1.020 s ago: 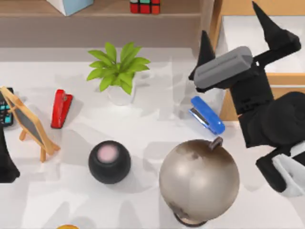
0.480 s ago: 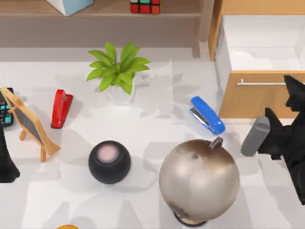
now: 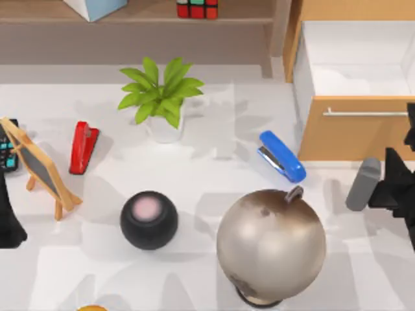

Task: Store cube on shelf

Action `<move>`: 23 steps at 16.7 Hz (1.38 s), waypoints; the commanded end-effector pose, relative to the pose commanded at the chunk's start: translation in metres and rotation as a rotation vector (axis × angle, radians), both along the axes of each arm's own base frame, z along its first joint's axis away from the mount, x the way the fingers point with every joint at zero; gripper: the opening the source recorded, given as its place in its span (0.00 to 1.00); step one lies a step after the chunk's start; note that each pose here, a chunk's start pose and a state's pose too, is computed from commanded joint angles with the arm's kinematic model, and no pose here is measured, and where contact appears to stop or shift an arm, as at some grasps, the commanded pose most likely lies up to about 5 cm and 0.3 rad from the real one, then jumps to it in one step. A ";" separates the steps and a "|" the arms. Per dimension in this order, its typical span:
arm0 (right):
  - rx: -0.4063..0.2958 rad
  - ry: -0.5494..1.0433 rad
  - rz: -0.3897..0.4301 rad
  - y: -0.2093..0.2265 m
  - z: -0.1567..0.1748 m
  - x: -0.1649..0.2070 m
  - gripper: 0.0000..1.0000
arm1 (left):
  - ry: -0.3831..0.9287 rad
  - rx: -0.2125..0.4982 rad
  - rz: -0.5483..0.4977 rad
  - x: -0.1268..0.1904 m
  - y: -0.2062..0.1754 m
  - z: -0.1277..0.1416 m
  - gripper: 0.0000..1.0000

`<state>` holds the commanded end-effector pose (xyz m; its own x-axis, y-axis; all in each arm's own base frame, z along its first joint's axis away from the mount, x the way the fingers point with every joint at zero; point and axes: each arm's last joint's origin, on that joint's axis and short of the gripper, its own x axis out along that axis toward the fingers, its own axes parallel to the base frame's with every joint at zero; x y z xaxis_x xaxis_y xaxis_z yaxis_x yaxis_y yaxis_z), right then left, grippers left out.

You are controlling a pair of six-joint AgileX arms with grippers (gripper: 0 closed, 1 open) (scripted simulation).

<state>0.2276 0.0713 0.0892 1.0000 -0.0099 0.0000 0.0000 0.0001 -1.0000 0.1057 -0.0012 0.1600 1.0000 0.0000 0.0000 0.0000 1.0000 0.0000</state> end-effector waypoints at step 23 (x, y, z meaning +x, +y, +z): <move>0.000 0.000 0.000 0.000 0.000 0.025 0.32 | 0.000 0.000 0.000 0.000 0.000 0.000 1.00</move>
